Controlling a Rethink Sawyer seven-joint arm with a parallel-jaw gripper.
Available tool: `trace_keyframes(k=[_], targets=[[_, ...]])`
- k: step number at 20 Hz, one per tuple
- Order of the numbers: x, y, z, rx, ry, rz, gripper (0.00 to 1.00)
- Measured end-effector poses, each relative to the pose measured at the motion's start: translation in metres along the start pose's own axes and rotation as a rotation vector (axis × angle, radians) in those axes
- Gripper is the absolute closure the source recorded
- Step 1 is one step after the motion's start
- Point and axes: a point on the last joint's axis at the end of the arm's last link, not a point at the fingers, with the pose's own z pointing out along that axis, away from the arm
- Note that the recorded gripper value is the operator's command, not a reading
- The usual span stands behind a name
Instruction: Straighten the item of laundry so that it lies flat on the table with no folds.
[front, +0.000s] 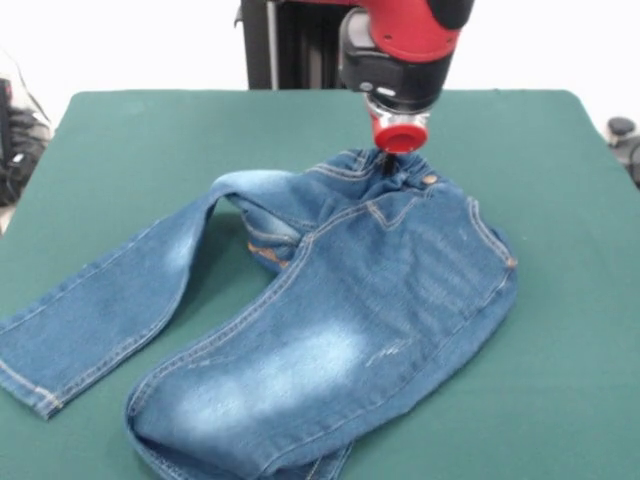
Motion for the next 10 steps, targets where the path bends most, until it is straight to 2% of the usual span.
trace_keyframes(k=[10], targets=[[-0.020,0.029,0.006,-0.047,0.000,-0.030,1.00]])
